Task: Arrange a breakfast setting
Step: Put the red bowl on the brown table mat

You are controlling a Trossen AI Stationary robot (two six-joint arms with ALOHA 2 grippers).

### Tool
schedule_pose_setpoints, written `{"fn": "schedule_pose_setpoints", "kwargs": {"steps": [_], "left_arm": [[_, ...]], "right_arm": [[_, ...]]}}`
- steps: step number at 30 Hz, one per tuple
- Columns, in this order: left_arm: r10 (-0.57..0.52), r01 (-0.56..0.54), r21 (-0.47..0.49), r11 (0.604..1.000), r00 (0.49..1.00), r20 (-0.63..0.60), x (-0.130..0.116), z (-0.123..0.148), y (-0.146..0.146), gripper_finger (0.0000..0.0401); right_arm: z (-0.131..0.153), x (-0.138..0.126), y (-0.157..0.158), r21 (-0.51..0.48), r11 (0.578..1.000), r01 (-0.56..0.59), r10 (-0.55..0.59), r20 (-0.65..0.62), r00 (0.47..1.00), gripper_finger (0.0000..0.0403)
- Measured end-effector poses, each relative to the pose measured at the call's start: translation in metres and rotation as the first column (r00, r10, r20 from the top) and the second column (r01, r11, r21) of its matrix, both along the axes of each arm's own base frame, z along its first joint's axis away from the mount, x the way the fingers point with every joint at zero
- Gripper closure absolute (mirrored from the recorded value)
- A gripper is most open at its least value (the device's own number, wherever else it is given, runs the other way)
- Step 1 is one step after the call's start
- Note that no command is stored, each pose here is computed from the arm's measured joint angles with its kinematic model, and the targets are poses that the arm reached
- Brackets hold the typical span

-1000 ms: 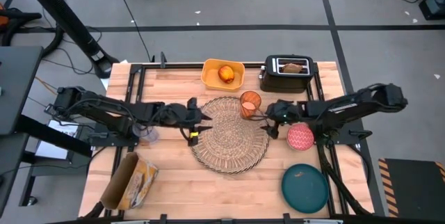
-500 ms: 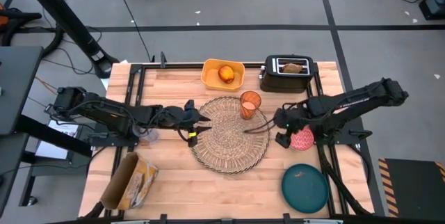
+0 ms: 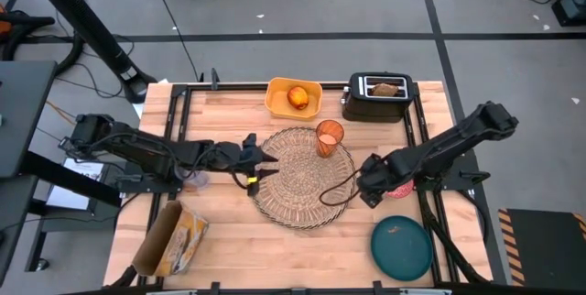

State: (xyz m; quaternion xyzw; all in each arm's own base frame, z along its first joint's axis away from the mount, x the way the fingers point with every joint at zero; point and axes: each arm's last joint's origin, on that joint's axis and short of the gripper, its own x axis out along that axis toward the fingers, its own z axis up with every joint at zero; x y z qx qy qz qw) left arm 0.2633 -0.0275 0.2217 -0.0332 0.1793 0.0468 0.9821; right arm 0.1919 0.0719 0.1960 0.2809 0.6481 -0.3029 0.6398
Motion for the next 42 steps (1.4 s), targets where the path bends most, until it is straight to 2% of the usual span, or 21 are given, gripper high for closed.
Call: {"fn": "schedule_pose_setpoints", "kwargs": {"steps": [5,7,17,24,35,42], "left_arm": [[-0.037,0.037,0.002,0.999,0.999,-0.002,-0.001,0.0,-0.01,0.0241],[-0.048,0.048,0.002,0.999,0.999,-0.002,-0.002,0.0,-0.012,0.0241],[-0.068,0.068,0.009,0.998,0.998,-0.005,-0.002,0.0,-0.017,0.0241],[-0.07,0.07,0.02,0.997,0.998,-0.006,-0.002,0.0,-0.016,0.0241],[-0.087,0.087,0.064,0.994,0.996,-0.01,-0.002,0.0,-0.016,0.0241],[-0.088,0.088,0.069,0.994,0.996,-0.001,-0.003,0.002,-0.016,0.0241]], "right_arm": [[-0.016,0.009,0.004,0.014,1.0,-0.024,0.025,-0.057,0.998,0.006],[-0.02,0.012,0.006,0.022,0.999,-0.035,0.037,-0.067,0.997,0.0073],[-0.031,-0.004,0.014,0.014,0.999,-0.037,0.038,-0.091,0.995,0.0231],[-0.031,-0.005,0.015,0.015,0.998,-0.066,0.067,-0.087,0.994,0.0302],[-0.03,-0.005,0.015,0.032,0.992,-0.119,0.121,-0.09,0.989,0.0381],[-0.022,-0.006,0.015,0.035,0.99,-0.138,0.14,-0.059,0.988,0.0381]]}}
